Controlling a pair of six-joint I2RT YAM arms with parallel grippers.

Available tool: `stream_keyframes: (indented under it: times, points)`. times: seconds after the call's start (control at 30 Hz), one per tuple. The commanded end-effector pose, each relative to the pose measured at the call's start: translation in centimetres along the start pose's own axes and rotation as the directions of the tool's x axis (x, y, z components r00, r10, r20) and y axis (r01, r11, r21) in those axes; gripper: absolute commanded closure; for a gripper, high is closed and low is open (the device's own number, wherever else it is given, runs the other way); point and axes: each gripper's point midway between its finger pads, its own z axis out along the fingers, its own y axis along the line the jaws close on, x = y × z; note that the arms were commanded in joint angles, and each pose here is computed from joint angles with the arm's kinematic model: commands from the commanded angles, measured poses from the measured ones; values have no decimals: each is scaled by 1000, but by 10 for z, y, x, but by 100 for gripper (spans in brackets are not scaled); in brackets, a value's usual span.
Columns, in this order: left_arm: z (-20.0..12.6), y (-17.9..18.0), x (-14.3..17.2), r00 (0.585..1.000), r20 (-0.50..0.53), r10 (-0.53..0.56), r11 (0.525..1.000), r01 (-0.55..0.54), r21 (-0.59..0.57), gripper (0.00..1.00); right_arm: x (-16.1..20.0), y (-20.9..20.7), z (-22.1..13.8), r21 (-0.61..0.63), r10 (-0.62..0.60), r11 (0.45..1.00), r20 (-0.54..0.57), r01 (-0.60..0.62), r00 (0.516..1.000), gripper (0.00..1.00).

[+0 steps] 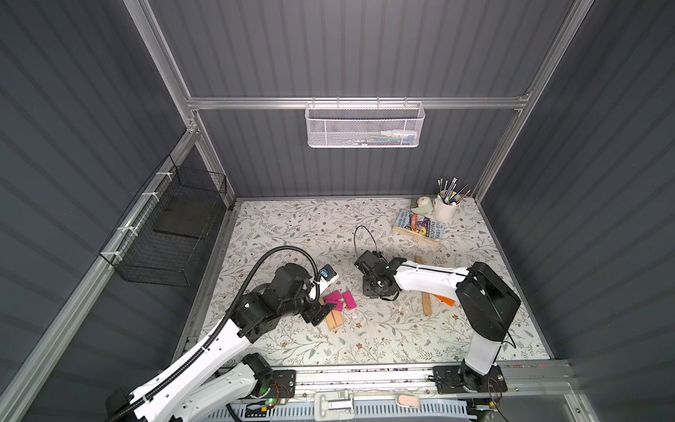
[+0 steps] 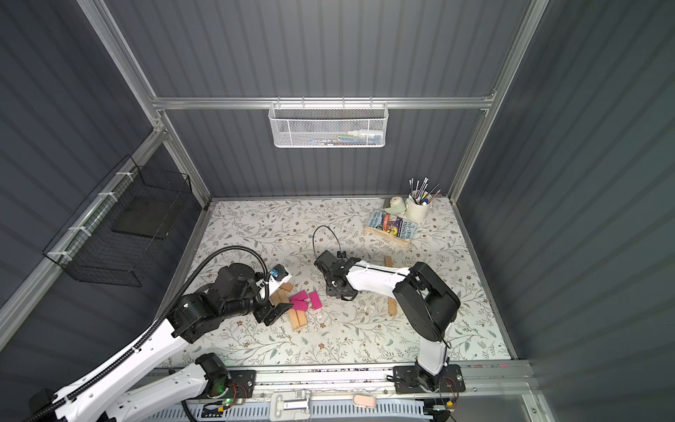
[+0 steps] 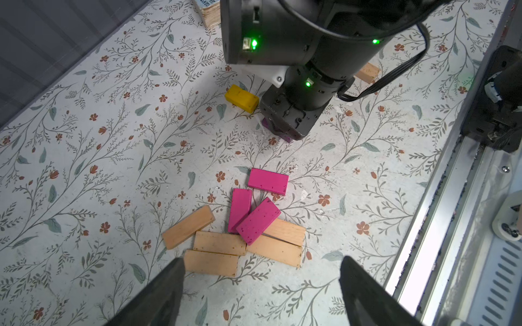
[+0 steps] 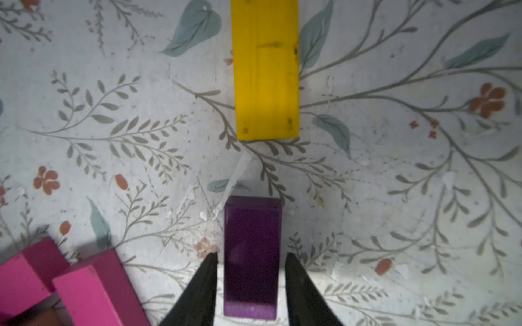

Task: Assemble the letter k with building blocks
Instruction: Assemble the building block at the center of the board.

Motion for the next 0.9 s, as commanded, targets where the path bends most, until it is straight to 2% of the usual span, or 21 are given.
stream_keyframes:
  times: [0.0, 0.2, 0.4, 0.87]
  points:
    - [2, -5, 6, 999, -22, 31, 999, -31, 29, 12, -8, 0, 0, 24, 5, 1000, 35, -6, 999, 64]
    - [1, -9, 6, 999, -12, 44, 998, -43, 53, 7, -11, -1, 3, 32, 6, 999, 41, -7, 999, 70]
    - [-2, -20, 3, 998, 28, 63, 992, -65, 108, 1, -17, -6, 0, 35, 7, 999, 50, -9, 999, 72]
    - [-1, -20, 4, 997, 32, 73, 991, -76, 108, 0, -24, -10, 6, 29, 6, 1000, 44, -8, 999, 70]
